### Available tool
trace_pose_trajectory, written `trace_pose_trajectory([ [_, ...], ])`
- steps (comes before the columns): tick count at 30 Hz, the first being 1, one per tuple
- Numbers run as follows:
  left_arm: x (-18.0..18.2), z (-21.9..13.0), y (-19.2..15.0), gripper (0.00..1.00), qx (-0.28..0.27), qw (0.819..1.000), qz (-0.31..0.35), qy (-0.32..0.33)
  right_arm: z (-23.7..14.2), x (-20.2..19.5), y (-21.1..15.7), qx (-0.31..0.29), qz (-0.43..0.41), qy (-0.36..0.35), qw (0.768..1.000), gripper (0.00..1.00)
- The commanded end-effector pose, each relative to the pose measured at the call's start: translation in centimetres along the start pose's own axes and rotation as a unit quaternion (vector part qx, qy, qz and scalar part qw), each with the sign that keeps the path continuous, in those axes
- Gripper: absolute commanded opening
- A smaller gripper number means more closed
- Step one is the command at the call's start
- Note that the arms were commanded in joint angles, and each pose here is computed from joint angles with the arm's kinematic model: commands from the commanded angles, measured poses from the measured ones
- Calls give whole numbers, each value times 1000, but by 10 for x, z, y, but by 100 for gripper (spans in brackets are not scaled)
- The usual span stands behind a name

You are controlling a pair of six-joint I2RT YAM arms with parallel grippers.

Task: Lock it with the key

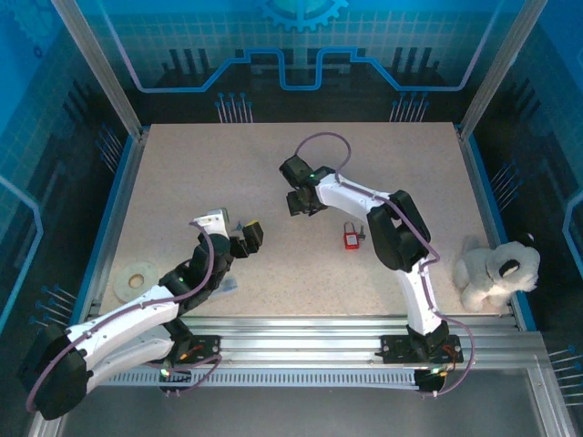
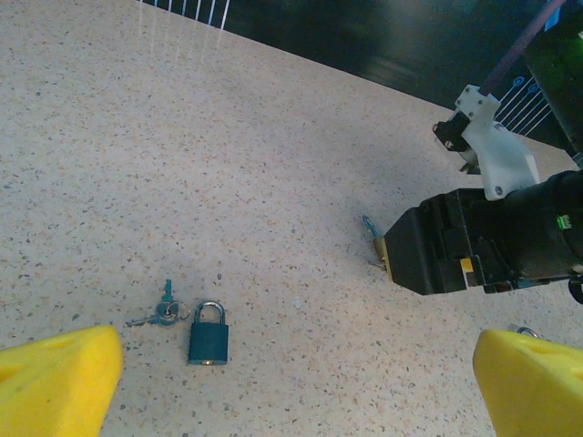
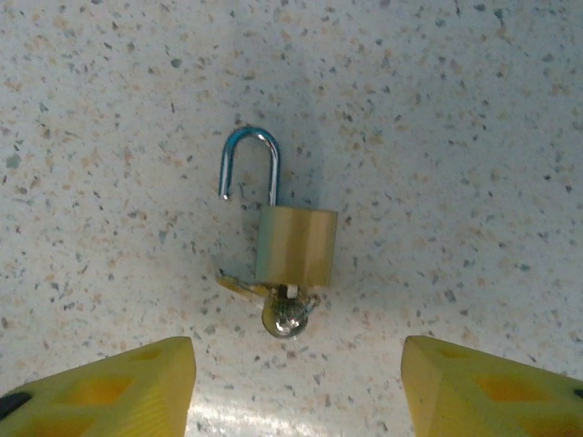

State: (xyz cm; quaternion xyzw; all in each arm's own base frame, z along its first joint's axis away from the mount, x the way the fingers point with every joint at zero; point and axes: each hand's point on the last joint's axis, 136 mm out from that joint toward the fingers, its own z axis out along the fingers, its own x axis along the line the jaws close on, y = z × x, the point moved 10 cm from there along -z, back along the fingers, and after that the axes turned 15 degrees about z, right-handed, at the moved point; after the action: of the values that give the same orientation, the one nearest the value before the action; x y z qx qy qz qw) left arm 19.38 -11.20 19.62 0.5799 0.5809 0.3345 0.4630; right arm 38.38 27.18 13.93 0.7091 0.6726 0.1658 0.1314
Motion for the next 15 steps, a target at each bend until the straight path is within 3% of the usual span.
trace_pose_trajectory([
  [1, -1, 0, 4, 99, -8, 1000, -7, 8, 6, -2, 7, 5, -6, -12, 1000, 56],
  [8, -1, 1, 4, 99, -7, 1000, -5, 9, 18, -4, 11, 10, -2, -21, 1000, 47],
  [15, -1, 2, 4, 99, -5, 1000, -4, 10, 27, -3, 14, 13, -1, -25, 1000, 46],
])
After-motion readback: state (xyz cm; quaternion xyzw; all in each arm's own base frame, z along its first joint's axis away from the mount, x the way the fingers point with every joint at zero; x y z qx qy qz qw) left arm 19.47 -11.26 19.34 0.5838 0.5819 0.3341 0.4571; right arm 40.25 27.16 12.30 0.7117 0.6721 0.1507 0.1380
